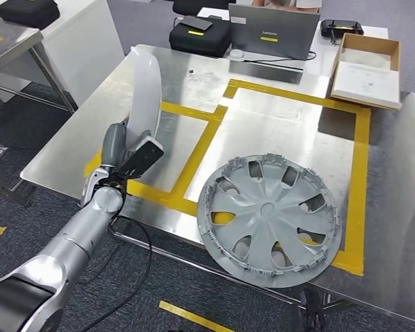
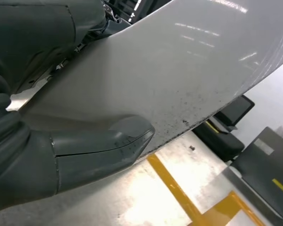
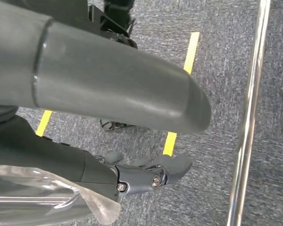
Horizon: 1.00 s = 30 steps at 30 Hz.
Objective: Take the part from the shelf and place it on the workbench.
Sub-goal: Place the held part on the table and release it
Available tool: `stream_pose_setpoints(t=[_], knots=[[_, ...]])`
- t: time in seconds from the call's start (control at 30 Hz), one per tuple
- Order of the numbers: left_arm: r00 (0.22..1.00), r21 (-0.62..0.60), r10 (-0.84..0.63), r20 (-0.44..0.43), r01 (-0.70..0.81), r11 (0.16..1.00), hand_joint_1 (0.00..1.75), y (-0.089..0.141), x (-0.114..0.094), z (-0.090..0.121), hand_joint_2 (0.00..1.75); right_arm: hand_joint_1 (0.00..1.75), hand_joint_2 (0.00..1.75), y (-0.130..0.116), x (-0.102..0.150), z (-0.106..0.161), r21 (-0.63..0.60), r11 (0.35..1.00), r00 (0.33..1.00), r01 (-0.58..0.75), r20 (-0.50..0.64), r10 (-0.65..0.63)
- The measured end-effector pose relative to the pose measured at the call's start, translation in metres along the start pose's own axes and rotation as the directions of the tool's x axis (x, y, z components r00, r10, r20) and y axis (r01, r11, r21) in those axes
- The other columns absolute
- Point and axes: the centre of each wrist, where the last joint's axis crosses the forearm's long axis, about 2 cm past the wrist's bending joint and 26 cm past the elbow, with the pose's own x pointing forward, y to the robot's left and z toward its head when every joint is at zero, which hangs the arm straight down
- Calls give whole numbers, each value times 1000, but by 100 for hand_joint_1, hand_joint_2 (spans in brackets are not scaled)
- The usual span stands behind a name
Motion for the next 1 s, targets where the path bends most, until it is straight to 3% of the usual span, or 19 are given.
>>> stream_pose_setpoints(t=[0.47,0.63,0.9,1.0], knots=[[996,90,12,-89,-4,996,175,9,-22,15,175,0,0,-6,-4,1,-20,1000,1000,15,-2,-15],[990,62,30,-140,-21,998,175,7,-38,30,175,0,0,-11,-5,1,-29,999,1000,15,-2,-15],[978,14,-10,-208,13,1000,175,11,-54,36,175,0,0,-12,-3,1,-32,999,1000,13,6,-12],[975,-1,-19,-221,19,1000,44,12,-58,37,175,0,0,-11,-1,0,-34,999,1000,12,13,-11]])
